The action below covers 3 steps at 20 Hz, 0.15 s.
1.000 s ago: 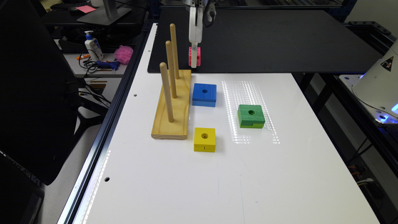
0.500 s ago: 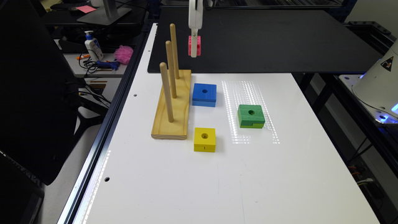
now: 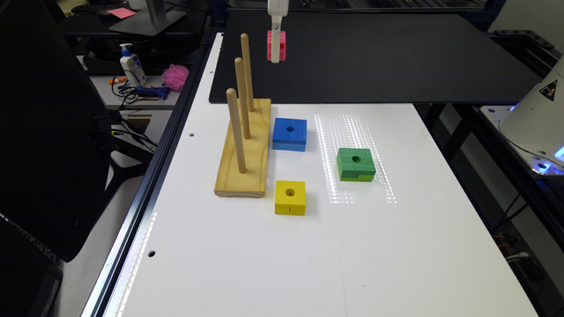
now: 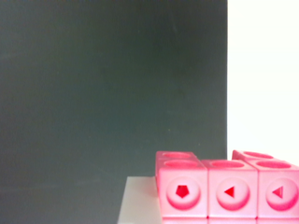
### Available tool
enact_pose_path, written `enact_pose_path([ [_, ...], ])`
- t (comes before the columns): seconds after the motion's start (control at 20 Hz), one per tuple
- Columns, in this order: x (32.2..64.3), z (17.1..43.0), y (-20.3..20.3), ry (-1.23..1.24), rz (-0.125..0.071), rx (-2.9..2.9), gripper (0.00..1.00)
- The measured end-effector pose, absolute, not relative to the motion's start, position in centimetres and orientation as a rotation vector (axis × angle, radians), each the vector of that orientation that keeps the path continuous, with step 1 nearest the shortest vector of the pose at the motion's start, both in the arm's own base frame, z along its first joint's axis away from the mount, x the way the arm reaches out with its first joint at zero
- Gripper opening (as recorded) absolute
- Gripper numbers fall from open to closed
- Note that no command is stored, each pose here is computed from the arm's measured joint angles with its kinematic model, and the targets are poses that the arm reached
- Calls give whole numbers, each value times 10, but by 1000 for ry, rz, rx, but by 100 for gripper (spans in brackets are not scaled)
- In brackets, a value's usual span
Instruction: Pick up pink block.
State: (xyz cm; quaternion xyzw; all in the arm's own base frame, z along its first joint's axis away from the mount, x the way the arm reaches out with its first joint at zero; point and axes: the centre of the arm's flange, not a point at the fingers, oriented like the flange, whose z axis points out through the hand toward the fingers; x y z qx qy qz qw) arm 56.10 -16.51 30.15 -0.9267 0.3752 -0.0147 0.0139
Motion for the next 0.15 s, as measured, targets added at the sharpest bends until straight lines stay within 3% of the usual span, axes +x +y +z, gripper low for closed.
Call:
enact_pose_path([
  [0.15, 557, 322, -163, 1170, -44, -2890, 0],
])
